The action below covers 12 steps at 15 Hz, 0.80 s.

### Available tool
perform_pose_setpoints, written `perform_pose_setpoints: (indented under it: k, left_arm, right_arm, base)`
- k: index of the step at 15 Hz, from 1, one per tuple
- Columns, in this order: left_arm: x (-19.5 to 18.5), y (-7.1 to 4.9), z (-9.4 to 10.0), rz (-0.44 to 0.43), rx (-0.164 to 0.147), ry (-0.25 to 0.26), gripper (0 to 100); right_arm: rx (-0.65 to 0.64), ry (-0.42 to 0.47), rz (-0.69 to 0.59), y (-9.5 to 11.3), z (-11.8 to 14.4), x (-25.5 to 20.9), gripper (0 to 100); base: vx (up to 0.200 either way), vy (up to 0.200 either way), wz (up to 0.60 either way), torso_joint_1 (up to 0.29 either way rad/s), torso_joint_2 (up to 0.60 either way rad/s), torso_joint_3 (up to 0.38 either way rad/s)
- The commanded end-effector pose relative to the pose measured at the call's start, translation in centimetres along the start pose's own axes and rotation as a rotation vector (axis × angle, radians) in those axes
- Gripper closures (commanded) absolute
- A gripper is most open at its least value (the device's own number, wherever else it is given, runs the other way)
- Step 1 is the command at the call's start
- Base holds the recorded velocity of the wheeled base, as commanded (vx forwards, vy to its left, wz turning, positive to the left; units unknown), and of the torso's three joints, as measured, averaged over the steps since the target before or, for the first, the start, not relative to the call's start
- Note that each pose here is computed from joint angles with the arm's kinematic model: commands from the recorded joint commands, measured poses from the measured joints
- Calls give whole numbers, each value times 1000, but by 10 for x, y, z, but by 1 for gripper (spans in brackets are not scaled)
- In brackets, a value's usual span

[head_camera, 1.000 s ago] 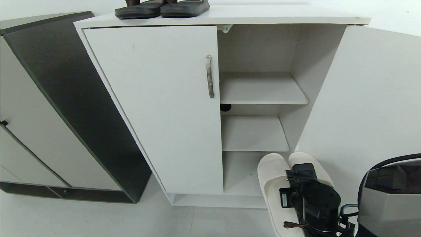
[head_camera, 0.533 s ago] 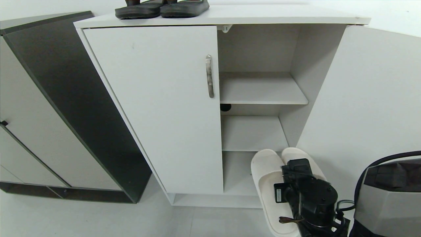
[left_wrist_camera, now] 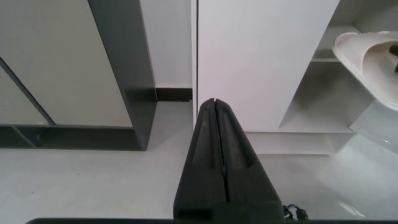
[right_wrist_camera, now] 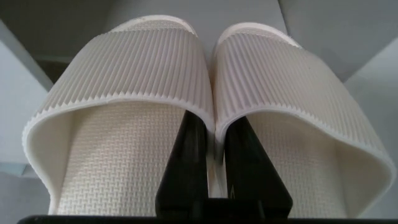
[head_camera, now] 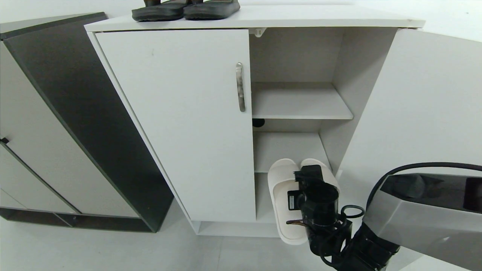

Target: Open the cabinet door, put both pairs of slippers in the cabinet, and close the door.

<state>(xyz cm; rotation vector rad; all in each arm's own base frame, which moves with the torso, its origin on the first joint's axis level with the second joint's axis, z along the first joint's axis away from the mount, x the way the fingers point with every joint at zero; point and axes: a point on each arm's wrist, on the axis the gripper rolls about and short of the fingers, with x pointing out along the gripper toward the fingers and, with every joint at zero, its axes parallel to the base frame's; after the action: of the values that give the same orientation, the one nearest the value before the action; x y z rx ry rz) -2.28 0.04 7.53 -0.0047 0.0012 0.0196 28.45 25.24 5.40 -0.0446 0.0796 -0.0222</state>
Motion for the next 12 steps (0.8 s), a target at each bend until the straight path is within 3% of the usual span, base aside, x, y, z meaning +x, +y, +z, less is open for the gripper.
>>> perform_pose_setpoints:
  k: [1,12]
  left_arm:
    - [0,0,0,0,0,2,100]
    - [0,0,0,-3,0,2,100]
  right_arm:
    - [-8,17,-4,6,-13,8,100]
    - [30,24,41,9,-18,11,100]
  base:
    - [0,0,0,0,0,0]
    - [0,0,0,0,0,0]
